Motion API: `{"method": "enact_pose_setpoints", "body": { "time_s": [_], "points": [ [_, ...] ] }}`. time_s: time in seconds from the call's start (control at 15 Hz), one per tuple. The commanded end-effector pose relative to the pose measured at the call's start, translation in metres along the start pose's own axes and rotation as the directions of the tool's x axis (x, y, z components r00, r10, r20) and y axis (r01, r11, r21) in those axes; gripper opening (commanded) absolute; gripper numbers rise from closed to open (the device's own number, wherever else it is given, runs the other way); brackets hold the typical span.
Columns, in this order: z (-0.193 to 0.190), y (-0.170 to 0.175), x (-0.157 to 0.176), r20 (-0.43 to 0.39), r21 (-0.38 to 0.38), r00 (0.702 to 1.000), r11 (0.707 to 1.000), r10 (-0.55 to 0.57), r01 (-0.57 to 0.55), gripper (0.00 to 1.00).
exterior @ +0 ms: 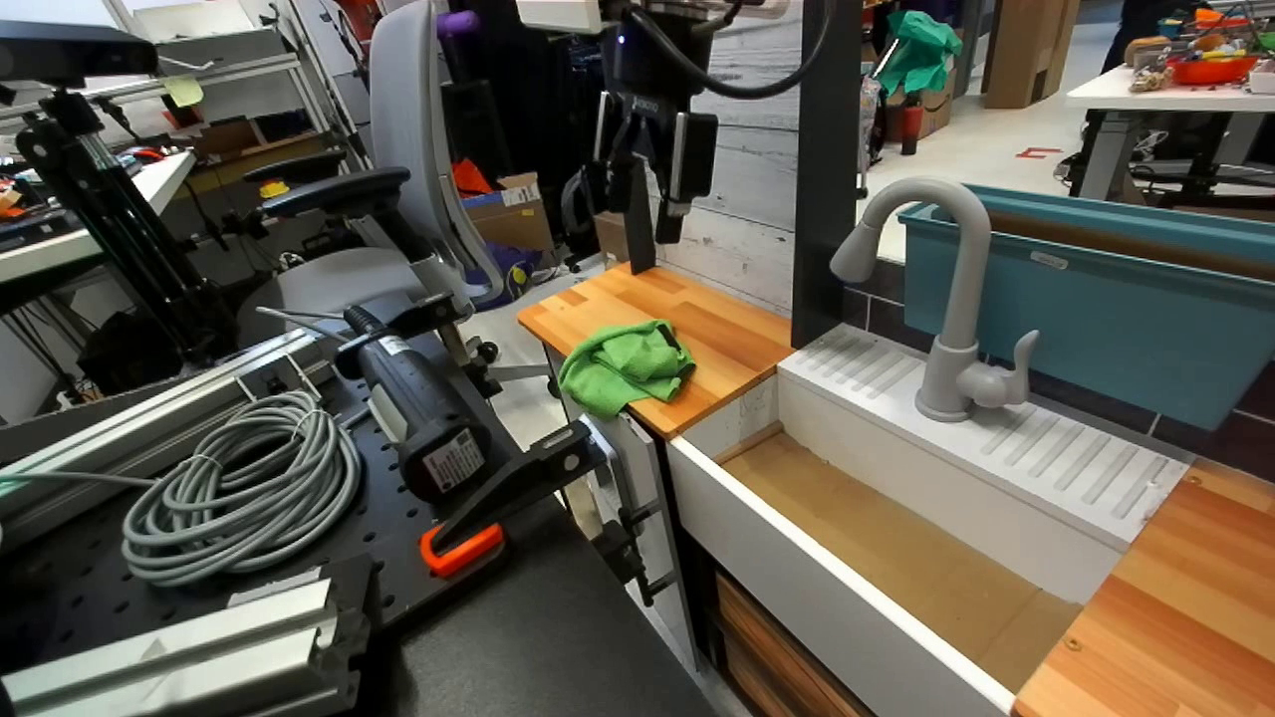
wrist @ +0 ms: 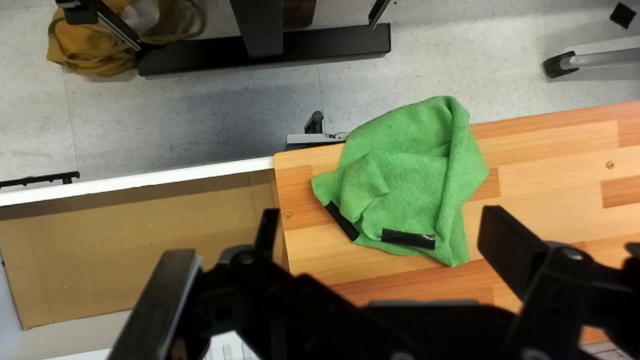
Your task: Move the towel to the left
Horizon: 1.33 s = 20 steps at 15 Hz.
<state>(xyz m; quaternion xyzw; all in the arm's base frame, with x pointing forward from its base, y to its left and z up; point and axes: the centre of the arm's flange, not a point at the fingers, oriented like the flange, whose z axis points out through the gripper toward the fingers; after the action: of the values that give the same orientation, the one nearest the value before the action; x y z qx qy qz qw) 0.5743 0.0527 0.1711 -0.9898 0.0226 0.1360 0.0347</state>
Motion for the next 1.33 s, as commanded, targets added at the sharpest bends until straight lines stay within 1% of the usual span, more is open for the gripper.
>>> {"method": "enact_pose_setpoints", "body": {
  "time_s": [0.0,0.47,0.6,0.87,1.07,1.27],
  "points": [
    [0.004,0.000,0.002,0.007,0.000,1.000,1.000,0.009,-0.009,1.00],
    [0.005,0.000,0.007,0.010,-0.001,1.000,1.000,0.023,-0.023,1.00],
    [0.020,-0.005,0.015,-0.010,-0.031,0.999,0.998,0.051,-0.051,1.00],
    [0.064,-0.022,0.051,-0.024,-0.051,0.999,0.997,0.048,-0.049,1.00],
    [0.104,-0.039,0.068,-0.004,-0.095,1.000,0.995,0.007,-0.007,1.00],
    [0.141,-0.052,0.072,0.036,-0.144,0.999,0.989,-0.035,0.040,1.00]
  ]
}}
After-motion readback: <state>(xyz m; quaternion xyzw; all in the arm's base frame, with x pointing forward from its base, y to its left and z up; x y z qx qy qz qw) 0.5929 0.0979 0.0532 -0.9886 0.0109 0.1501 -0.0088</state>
